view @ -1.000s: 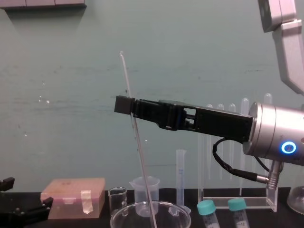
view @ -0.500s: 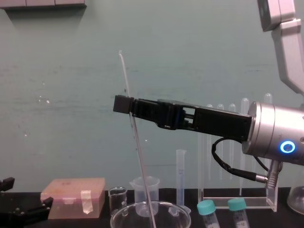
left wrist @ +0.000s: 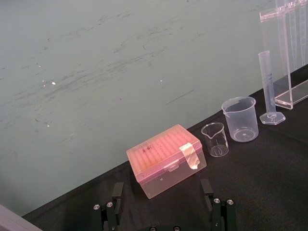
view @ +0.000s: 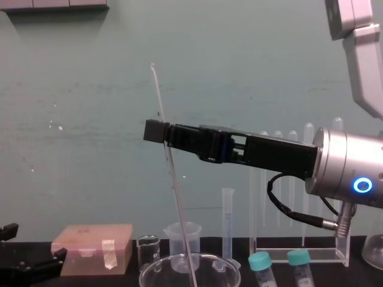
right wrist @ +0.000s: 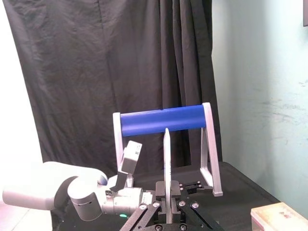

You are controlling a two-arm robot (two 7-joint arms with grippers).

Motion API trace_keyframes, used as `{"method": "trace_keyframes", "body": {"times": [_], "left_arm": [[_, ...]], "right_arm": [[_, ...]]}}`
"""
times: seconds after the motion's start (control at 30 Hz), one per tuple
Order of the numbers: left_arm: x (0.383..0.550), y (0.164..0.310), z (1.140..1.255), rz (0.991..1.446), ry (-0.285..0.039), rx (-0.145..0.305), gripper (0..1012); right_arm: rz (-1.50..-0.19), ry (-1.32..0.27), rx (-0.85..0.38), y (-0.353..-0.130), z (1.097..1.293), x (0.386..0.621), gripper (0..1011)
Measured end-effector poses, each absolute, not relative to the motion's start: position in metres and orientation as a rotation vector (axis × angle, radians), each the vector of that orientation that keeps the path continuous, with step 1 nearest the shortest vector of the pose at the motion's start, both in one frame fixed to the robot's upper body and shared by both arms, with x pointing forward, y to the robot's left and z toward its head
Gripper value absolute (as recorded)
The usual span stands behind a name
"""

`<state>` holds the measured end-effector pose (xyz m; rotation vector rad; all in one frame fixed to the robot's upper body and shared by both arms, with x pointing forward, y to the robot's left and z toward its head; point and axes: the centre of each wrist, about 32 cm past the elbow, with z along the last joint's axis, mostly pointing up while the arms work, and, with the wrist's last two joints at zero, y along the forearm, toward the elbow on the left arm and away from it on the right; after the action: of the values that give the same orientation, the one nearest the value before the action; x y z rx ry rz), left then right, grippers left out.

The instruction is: Hold the thermometer with one hand and immerse one end into the beaker, then reinsert it into the test tube rack.

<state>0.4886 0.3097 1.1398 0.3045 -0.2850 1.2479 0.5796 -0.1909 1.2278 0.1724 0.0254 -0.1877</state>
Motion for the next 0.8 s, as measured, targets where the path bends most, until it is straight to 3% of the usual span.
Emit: {"method": "trace_keyframes", "body": {"times": [0.8], "left_arm": [[0.4886, 0.3097, 1.1398, 1.248, -0.285, 0.304, 1008]], "right_arm": [[-0.188, 0.026, 0.171, -0.1896, 1.2275, 0.582, 56]]}}
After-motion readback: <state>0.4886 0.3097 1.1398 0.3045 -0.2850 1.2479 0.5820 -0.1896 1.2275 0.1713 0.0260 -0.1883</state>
